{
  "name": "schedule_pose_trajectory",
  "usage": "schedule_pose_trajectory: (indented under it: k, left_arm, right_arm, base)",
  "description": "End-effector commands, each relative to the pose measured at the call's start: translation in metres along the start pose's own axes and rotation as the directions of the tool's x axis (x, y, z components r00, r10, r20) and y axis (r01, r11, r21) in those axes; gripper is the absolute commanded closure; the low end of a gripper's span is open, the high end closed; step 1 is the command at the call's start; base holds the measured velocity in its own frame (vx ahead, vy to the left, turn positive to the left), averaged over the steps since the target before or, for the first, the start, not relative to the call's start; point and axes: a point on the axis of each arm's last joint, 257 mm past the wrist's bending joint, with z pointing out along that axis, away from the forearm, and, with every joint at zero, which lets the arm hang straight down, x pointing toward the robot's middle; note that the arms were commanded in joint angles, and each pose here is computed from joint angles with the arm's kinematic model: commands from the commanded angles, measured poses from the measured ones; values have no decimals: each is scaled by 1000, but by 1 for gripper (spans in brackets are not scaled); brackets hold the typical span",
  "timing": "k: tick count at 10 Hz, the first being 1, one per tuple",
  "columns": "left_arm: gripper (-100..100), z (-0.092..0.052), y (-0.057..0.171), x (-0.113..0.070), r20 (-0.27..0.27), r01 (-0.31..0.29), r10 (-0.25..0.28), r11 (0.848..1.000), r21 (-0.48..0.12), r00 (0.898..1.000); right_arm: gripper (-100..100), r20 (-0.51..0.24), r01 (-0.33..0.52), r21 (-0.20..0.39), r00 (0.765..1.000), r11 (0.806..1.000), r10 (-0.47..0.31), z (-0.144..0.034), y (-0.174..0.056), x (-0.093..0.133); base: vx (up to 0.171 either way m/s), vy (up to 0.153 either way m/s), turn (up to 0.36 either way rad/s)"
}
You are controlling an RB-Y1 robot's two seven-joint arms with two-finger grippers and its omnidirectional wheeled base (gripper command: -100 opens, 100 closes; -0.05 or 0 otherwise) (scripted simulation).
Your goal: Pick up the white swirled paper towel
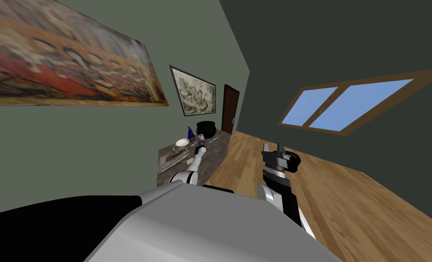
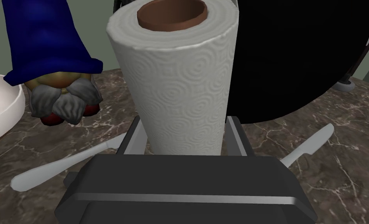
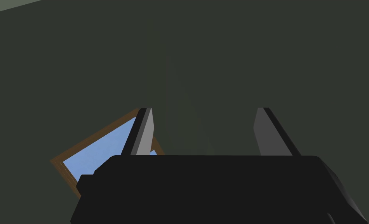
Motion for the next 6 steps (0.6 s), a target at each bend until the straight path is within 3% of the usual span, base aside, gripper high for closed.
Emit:
schedule_pose_trajectory:
  k: [1, 2, 3, 4, 6]
  left_arm:
    - [100, -6, -27, -17, 40, 6, -7, 1000, 24, 999]
    - [100, -10, -32, -24, 60, 1, -1, 1000, 13, 998]
    - [100, -10, -31, -27, 70, 28, -28, 1000, 11, 997]
    - [100, -15, -57, -36, 88, 33, -37, 998, 44, 995]
    - [100, -21, -63, -42, 106, 43, -45, 999, 26, 993]
  right_arm:
    - [0, 0, 0, 0, 1000, 1000, 0, 0, 0, 0]
    - [0, 0, 0, 0, 1000, 1000, 0, 0, 0, 0]
    - [0, 0, 0, 0, 1000, 1000, 0, 0, 0, 0]
    - [0, 0, 0, 0, 1000, 1000, 0, 0, 0, 0]
    - [0, 0, 0, 0, 1000, 1000, 0, 0, 0, 0]
  base:
    - [109, -105, -15]
    - [129, -111, 34]
    - [54, -46, 41]
    - [73, -85, -29]
    - [76, -65, 21]
